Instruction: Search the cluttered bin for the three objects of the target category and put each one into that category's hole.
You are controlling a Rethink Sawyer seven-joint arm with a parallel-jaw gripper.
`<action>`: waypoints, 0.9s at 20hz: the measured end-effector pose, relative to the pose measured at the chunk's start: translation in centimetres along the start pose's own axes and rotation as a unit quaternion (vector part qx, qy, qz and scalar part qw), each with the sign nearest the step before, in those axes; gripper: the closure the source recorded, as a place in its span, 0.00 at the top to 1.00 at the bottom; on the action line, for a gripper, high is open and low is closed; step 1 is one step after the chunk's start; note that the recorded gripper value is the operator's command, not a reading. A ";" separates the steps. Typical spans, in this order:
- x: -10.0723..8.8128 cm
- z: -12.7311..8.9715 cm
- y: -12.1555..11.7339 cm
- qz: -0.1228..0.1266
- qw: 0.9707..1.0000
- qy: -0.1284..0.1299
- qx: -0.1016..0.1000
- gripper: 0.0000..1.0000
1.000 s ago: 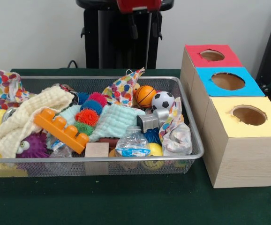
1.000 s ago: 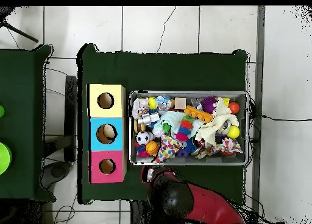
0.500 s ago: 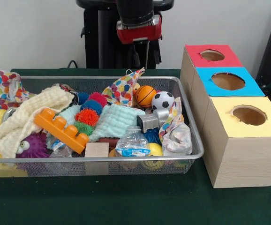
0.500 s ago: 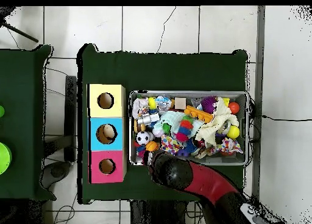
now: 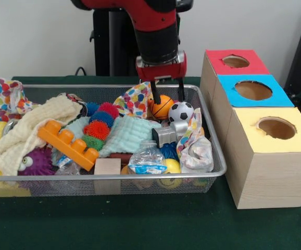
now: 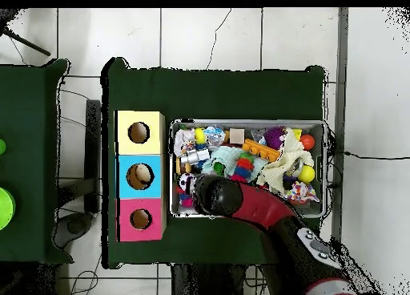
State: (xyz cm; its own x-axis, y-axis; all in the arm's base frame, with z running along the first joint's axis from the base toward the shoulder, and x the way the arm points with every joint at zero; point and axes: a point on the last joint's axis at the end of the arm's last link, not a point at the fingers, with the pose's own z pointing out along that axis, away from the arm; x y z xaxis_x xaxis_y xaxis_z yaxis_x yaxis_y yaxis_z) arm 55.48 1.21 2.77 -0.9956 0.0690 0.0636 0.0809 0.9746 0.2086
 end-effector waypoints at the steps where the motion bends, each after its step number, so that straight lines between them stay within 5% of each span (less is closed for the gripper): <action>1: -1.2 0.7 -0.1 -0.002 1.000 0.007 -0.001 1.00; 10: -7.4 2.8 -1.8 0.002 1.000 0.024 -0.009 1.00; 18: -10.5 4.4 -3.5 0.000 0.999 0.037 -0.011 1.00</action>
State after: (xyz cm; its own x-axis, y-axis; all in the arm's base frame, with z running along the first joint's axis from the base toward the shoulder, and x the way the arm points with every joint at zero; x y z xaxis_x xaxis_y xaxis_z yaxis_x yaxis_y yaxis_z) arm 65.45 -1.95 -2.95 -0.9893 0.0517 0.1363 0.0823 0.9698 0.2298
